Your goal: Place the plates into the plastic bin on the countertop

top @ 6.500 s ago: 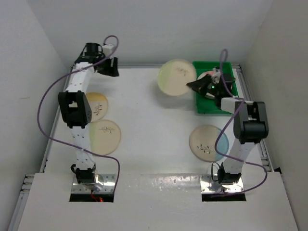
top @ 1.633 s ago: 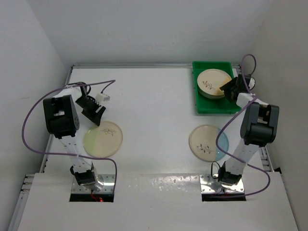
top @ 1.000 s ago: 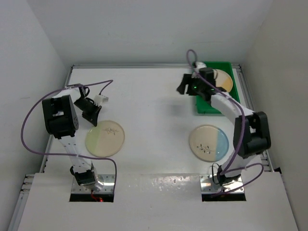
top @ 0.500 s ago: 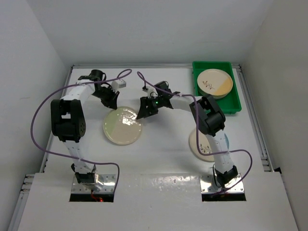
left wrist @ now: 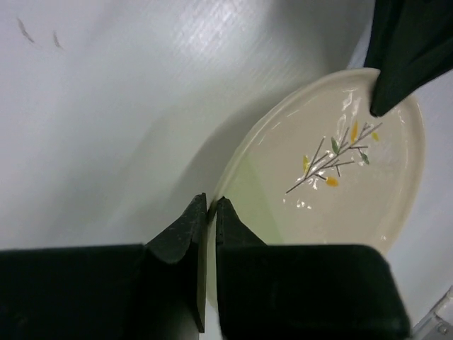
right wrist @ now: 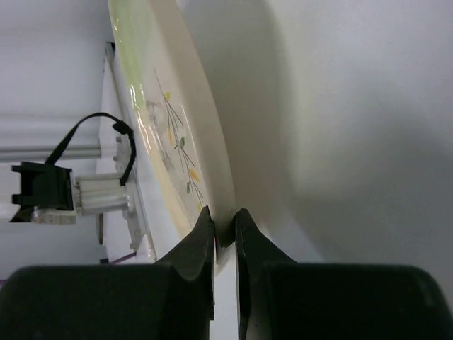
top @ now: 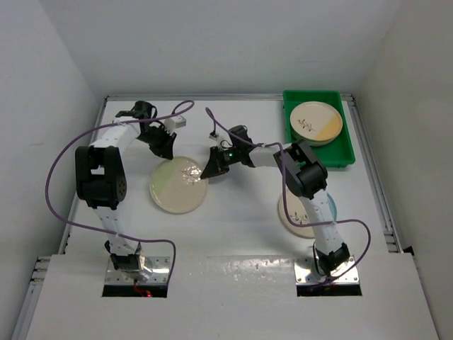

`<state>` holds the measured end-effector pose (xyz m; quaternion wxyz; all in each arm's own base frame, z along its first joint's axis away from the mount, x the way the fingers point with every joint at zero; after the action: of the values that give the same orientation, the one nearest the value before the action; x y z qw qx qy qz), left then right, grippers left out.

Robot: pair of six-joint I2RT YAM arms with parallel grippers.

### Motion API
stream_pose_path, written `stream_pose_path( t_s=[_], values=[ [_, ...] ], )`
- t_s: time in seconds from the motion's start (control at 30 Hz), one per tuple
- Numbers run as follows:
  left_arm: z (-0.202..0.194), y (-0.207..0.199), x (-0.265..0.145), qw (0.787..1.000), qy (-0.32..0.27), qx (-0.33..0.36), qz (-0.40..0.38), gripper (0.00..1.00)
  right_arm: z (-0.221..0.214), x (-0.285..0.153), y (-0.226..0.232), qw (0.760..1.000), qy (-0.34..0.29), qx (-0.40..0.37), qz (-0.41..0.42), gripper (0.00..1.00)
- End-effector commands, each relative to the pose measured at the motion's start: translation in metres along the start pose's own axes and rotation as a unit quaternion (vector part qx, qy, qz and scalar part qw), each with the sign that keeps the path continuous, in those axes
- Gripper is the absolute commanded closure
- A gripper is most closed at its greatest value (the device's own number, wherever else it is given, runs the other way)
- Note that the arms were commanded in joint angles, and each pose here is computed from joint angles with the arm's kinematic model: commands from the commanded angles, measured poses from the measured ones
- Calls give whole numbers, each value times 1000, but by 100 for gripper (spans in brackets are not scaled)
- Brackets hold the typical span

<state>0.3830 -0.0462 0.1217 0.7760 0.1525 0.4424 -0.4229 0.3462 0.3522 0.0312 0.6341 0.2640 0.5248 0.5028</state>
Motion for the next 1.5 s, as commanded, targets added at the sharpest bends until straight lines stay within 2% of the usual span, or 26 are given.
stream_pose_path(
  t_s=[0.0,0.07,0.1,0.17,0.2,0.27,0.3,0.33,0.37,0.4,0.43,0.47,0.5,0.57,0.63,0.77,1.03,1.17,1.2,1.37,1.4,1.47],
  values=[
    [35,9,-23,998,-56,15,29,89,63,-54,64,992,-104,-46,60,100],
    [40,23,-40,996,-76,-8,50,59,78,-72,73,986,-146,-51,70,100],
    [40,30,-44,995,-80,-20,57,43,94,-101,84,980,-180,-39,75,100],
    [47,46,-67,990,-106,-41,83,31,105,-126,89,969,-230,-46,74,100],
    [47,51,-71,989,-115,-51,82,21,117,-155,91,958,-274,-46,72,100],
    [49,64,-85,983,-139,-70,102,20,124,-205,70,936,-347,-12,46,100],
    [53,67,-89,981,-143,-69,112,20,129,-224,75,922,-386,-12,37,100],
    [50,73,-92,979,-143,-70,124,20,126,-260,47,904,-427,20,6,100],
    [49,74,-92,979,-138,-77,131,20,126,-279,52,891,-454,20,-5,100],
    [46,77,-93,978,-130,-80,142,20,123,-299,40,858,-509,49,-42,100],
    [43,76,-90,979,-126,-79,139,20,111,-337,12,824,-554,100,-67,100],
    [43,73,-86,980,-123,-78,133,20,111,-364,14,783,-606,109,-87,100],
    [42,74,-86,980,-120,-79,137,20,100,-371,1,769,-618,132,-100,100],
    [43,65,-74,984,-111,-71,122,20,84,-409,-20,718,-662,175,-128,100],
    [45,64,-71,984,-104,-67,126,20,77,-431,-37,696,-673,193,-158,100],
    [48,60,-63,987,-96,-50,121,20,81,-451,-59,688,-664,211,-203,100],
    [46,58,-59,987,-87,-51,123,20,75,-447,-90,687,-640,260,-225,100],
    [47,55,-53,989,-74,-37,124,20,58,-436,-102,686,-608,303,-260,85],
    [53,48,-48,990,-73,-28,117,20,49,-433,-104,684,-594,311,-287,78],
    [67,34,-34,992,-66,-1,106,20,32,-435,-91,682,-567,295,-356,58],
    [70,31,-32,993,-66,4,103,20,27,-436,-88,683,-556,287,-376,48],
    [78,24,-23,993,-64,15,94,20,16,-442,-78,677,-544,285,-406,43]
  ],
)
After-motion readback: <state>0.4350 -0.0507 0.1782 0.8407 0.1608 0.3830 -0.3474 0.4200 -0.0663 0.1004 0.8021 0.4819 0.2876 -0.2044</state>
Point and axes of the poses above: each gripper's point midway between its finger pads, its own x axis out along the fingers, its own y axis along the line the jaws close on, z = x × y, the point moved 5 cm from there along -x, back along the fingers, and after that the axes turned 4 degrees about x, right-handed, at the moved point
